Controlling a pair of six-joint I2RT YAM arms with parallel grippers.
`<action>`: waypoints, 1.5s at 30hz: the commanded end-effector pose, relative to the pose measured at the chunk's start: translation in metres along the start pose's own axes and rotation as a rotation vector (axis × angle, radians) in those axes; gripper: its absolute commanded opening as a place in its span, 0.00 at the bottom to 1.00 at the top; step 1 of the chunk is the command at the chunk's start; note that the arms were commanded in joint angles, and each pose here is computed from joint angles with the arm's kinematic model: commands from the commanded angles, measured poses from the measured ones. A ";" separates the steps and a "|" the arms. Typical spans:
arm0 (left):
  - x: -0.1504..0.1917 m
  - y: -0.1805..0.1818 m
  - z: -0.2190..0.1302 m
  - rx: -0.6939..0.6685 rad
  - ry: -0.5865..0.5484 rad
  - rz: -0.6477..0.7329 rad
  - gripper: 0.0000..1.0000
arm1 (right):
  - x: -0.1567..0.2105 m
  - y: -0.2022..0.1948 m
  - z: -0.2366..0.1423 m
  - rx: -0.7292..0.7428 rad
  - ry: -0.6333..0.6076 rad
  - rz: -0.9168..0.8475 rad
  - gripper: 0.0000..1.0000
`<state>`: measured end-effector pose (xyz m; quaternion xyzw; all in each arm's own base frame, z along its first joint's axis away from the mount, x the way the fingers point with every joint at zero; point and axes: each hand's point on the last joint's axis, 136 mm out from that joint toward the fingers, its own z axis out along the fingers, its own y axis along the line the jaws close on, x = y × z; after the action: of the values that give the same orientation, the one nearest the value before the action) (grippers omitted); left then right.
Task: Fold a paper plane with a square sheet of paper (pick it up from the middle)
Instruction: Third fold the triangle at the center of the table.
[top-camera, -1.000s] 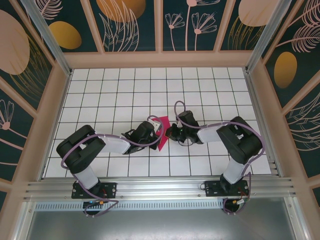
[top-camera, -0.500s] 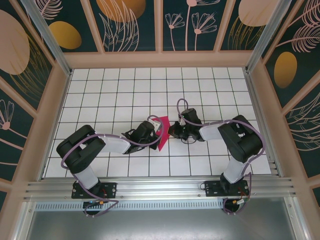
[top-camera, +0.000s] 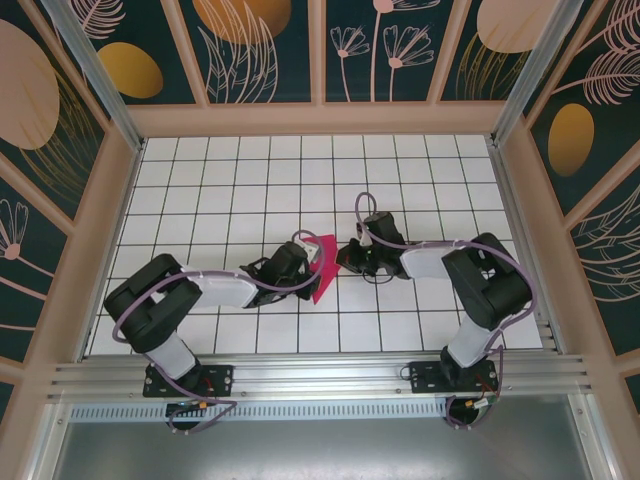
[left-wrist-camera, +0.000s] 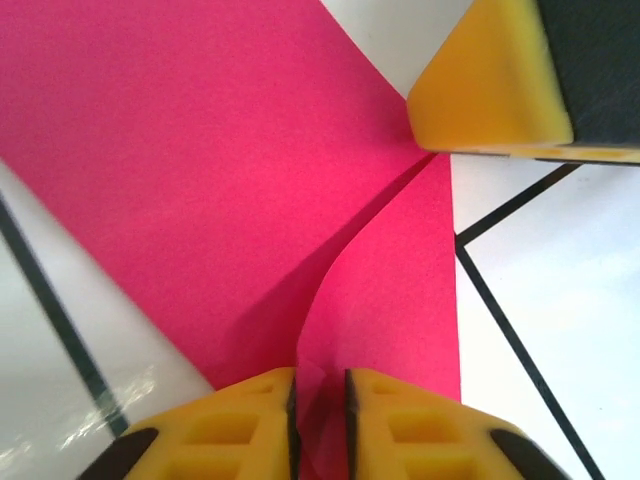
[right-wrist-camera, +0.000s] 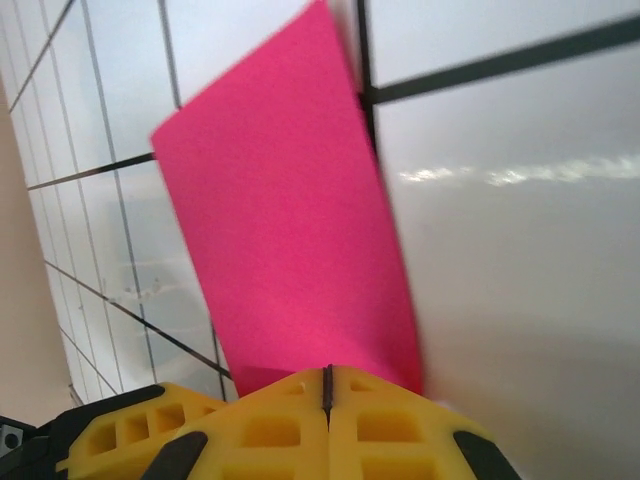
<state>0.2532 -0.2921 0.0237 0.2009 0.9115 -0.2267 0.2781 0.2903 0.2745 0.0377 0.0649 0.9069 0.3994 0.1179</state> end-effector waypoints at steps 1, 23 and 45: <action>-0.027 -0.005 -0.022 -0.024 -0.068 -0.016 0.37 | -0.011 0.020 -0.015 -0.028 -0.035 -0.054 0.00; -0.043 -0.054 -0.032 0.194 -0.011 -0.072 0.05 | 0.015 0.028 -0.039 -0.067 -0.063 -0.031 0.00; -0.033 -0.031 -0.017 0.081 0.004 -0.021 0.02 | 0.013 0.027 0.002 -0.011 -0.023 -0.038 0.00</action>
<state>0.2559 -0.3093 0.0665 0.1855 0.9091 -0.2619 0.2657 0.2673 0.2950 0.0584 0.0467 0.9020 0.4101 0.1267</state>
